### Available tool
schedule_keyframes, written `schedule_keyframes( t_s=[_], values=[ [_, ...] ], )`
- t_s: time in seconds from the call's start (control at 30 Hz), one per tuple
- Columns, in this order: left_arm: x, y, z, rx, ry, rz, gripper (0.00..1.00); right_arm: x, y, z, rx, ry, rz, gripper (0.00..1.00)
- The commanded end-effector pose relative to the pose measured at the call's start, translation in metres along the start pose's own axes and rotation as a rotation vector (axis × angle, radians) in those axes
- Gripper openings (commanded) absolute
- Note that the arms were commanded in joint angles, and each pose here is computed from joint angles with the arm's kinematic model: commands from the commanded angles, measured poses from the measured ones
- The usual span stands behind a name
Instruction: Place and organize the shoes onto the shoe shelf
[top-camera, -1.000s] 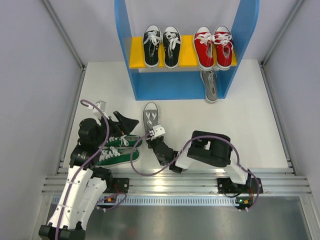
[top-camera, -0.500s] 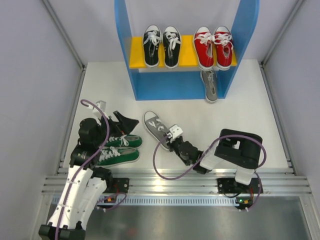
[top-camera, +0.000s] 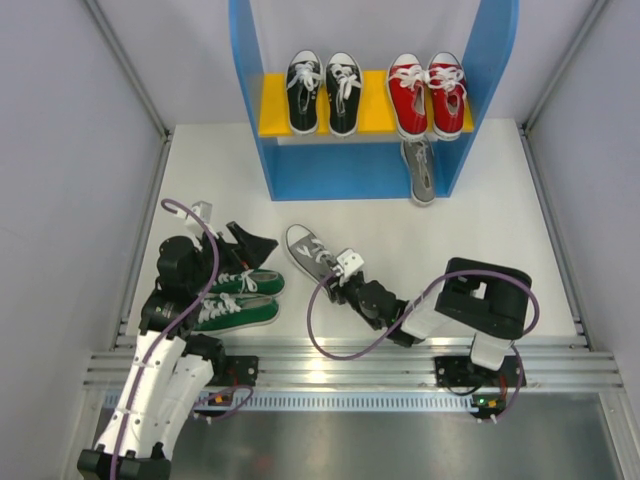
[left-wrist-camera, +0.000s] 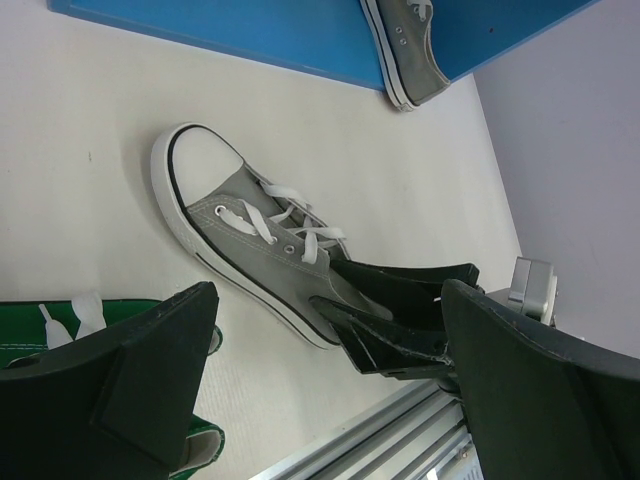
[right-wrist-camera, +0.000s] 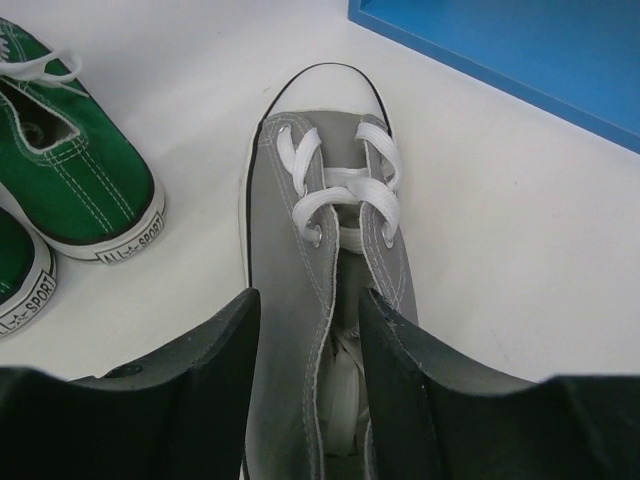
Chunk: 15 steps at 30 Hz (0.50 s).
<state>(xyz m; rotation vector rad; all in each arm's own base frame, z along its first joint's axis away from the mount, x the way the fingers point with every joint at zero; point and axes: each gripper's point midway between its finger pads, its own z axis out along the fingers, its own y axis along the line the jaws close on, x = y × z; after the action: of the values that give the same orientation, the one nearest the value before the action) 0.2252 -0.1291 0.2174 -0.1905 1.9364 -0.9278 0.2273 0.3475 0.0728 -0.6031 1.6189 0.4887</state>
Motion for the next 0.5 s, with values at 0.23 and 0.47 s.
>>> schedule_keyframes(
  t_s=[0.23, 0.47],
  values=[
    [-0.011, -0.009, -0.001, 0.031, -0.039, 0.033, 0.99, 0.018, -0.006, -0.014, -0.038, -0.052, 0.115, 0.44],
    [-0.011, -0.009, 0.001, 0.029, -0.03, 0.023, 0.99, 0.03, 0.002, -0.029, -0.123, -0.028, 0.109, 0.35]
  ],
)
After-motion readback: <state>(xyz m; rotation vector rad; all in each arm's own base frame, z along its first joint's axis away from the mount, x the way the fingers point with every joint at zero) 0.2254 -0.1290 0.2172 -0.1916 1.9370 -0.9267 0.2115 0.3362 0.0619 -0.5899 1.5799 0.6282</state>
